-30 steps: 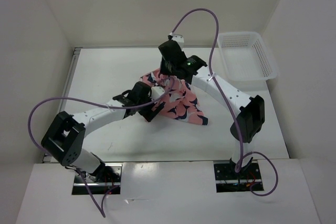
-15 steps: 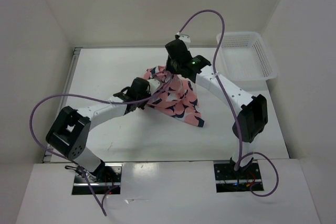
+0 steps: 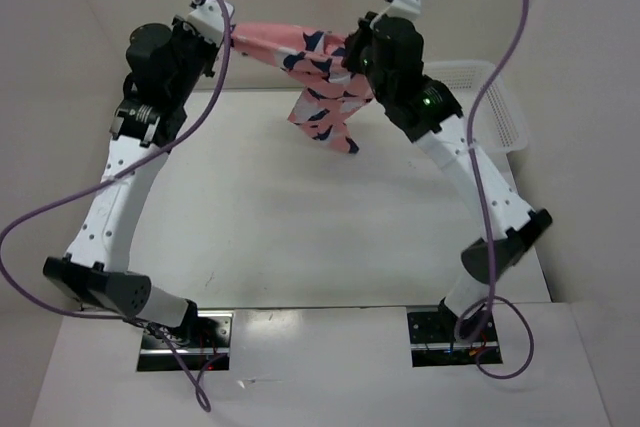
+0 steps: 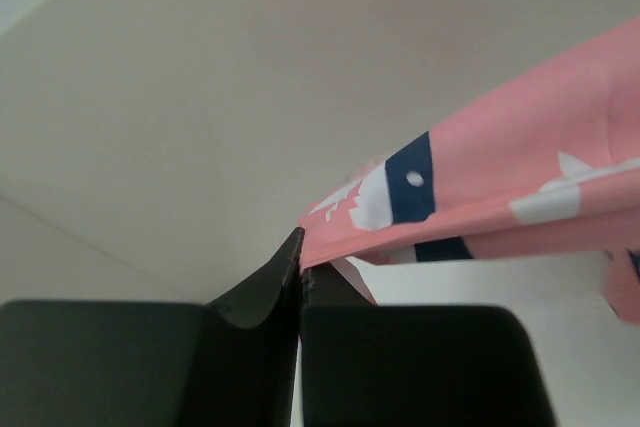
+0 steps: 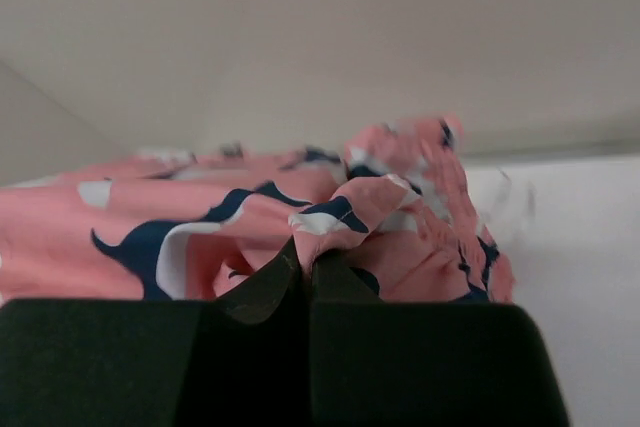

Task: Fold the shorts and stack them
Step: Flatten the shorts out

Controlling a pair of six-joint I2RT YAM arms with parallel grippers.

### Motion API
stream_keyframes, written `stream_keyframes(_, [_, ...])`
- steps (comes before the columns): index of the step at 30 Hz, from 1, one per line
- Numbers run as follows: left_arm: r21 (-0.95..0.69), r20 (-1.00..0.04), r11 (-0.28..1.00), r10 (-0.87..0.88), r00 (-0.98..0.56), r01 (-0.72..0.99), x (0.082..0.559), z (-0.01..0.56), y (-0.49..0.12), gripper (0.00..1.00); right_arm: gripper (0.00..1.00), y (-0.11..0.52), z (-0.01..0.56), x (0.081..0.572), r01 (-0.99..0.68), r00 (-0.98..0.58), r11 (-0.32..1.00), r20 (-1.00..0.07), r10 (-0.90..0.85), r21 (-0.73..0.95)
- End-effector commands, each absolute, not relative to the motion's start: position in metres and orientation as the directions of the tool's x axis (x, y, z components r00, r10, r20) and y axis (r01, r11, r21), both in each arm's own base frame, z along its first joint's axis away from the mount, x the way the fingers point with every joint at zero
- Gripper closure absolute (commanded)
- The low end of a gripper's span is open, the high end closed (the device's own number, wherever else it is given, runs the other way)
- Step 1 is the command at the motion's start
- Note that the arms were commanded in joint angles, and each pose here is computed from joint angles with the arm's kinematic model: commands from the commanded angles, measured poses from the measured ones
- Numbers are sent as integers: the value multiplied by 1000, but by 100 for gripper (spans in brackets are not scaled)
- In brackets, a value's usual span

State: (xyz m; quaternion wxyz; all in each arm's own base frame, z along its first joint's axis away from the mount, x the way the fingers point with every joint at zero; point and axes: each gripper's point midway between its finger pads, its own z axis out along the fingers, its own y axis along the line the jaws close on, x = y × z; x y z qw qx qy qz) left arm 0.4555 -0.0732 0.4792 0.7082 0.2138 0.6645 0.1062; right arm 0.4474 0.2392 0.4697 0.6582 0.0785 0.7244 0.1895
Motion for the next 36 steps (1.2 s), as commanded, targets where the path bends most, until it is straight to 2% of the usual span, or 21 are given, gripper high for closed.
stream_keyframes(1, [543,-816,816,569,-103,199,440,411,-53,100,99,186,436,422,23,-127,936,-927,352,352])
stream_keyframes(2, [549,-789,793,596,-149,264,424,374,-60,100,90,175,438,403,25,-121,919,-911,394,394])
stream_keyframes(3, [553,-772,779,613,-170,296,416,354,-63,100,84,179,386,397,57,-217,909,-884,415,413])
stream_keyframes(4, [548,-757,769,623,-195,330,397,338,-63,100,83,179,365,388,66,-257,901,-865,431,429])
stream_keyframes(5, [525,-712,739,653,-258,421,382,285,-72,100,72,177,321,368,70,-346,901,-837,425,428])
stream_keyframes(6, [505,-692,721,667,-276,474,369,262,-78,100,60,179,300,359,77,-385,889,-810,444,451])
stream_keyframes(8, [470,-639,677,704,-311,566,338,221,-88,100,47,191,238,326,98,-523,862,-711,470,497])
stream_keyframes(10, [392,-563,639,735,-377,661,304,168,-89,100,38,202,207,301,122,-594,855,-653,469,504])
stream_keyframes(12, [353,-501,620,758,-418,701,282,138,-84,100,29,198,181,283,171,-627,869,-629,459,464])
stream_keyframes(14, [342,-465,594,780,-419,728,272,126,-82,100,21,187,181,275,198,-621,880,-640,453,431])
stream_keyframes(17, [339,-448,570,798,-404,748,265,124,-80,100,17,171,193,277,235,-555,873,-678,482,427])
stream_keyframes(20, [269,-426,551,804,-415,790,248,109,-87,100,16,178,177,285,262,-582,882,-665,468,391])
stream_keyframes(23, [238,-421,552,800,-427,799,240,102,-88,99,9,184,153,296,308,-590,873,-644,487,378])
stream_keyframes(28, [231,-398,551,806,-439,802,231,94,-82,98,6,199,108,321,383,-608,824,-557,566,419])
stream_keyframes(33, [214,-419,556,795,-438,803,230,92,-89,98,6,191,83,347,454,-591,784,-515,621,424])
stream_keyframes(35, [215,-419,556,795,-438,803,230,92,-89,98,12,191,68,341,477,-625,782,-471,622,400])
stream_keyframes(36, [215,-419,556,795,-438,803,230,92,-89,98,27,187,62,337,487,-635,780,-453,625,393])
